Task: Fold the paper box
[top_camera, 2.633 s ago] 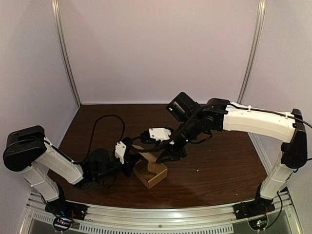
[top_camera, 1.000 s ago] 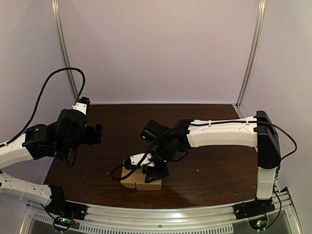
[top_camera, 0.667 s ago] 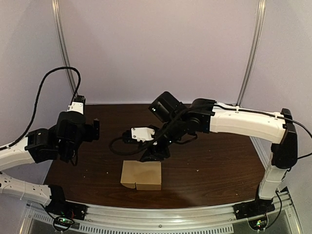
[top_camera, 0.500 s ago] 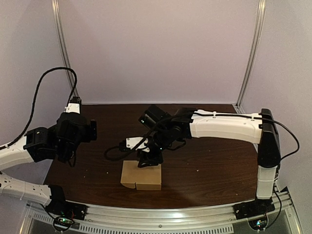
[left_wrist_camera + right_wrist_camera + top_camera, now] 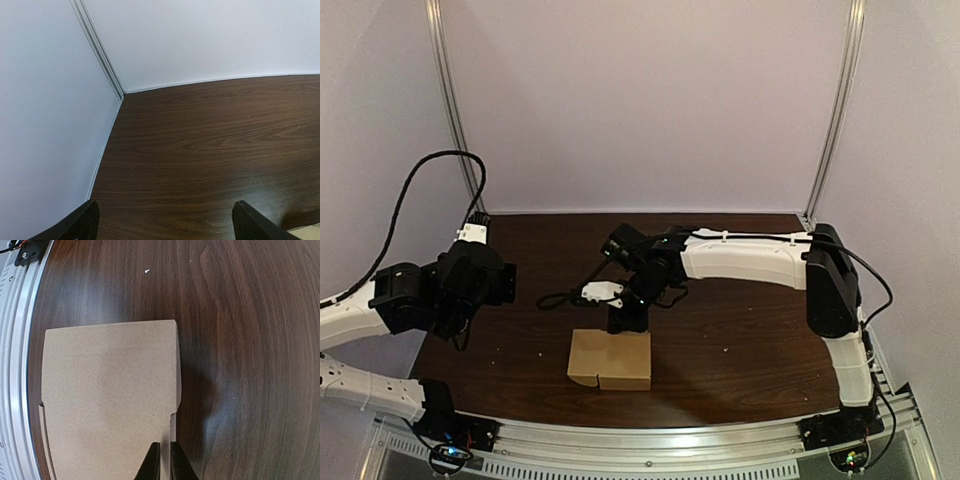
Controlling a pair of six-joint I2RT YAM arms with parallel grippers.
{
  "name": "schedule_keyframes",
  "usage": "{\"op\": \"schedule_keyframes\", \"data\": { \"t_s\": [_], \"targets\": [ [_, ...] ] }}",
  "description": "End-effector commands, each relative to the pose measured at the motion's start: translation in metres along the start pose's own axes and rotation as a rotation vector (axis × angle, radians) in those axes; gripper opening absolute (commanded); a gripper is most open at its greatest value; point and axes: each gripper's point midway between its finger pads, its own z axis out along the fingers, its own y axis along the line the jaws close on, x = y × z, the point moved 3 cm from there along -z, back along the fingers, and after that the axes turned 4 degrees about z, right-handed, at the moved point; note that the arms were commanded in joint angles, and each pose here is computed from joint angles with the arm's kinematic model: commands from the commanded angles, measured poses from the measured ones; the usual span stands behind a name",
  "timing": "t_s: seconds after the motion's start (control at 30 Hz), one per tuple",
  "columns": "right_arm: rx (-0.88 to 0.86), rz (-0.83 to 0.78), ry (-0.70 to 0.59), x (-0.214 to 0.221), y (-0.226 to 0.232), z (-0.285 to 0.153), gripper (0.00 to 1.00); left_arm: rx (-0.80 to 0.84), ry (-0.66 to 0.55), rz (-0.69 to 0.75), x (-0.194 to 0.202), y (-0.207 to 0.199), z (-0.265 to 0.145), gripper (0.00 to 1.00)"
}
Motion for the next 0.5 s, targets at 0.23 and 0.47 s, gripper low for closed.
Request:
{"op": "schedule_keyframes", "data": {
  "t_s": [0.23, 0.47],
  "targets": [
    [-0.009, 0.003, -0.01, -0.007, 0.008, -0.002, 0.08, 0.007, 0.022, 0.004, 0.01, -0.011, 0.007, 0.95],
    [-0.037, 0.059, 0.08, 0.014, -0.001, 0.032, 0.07, 0.012, 0.026, -0.018, 0.012, -0.01, 0.006, 0.95]
  ]
}}
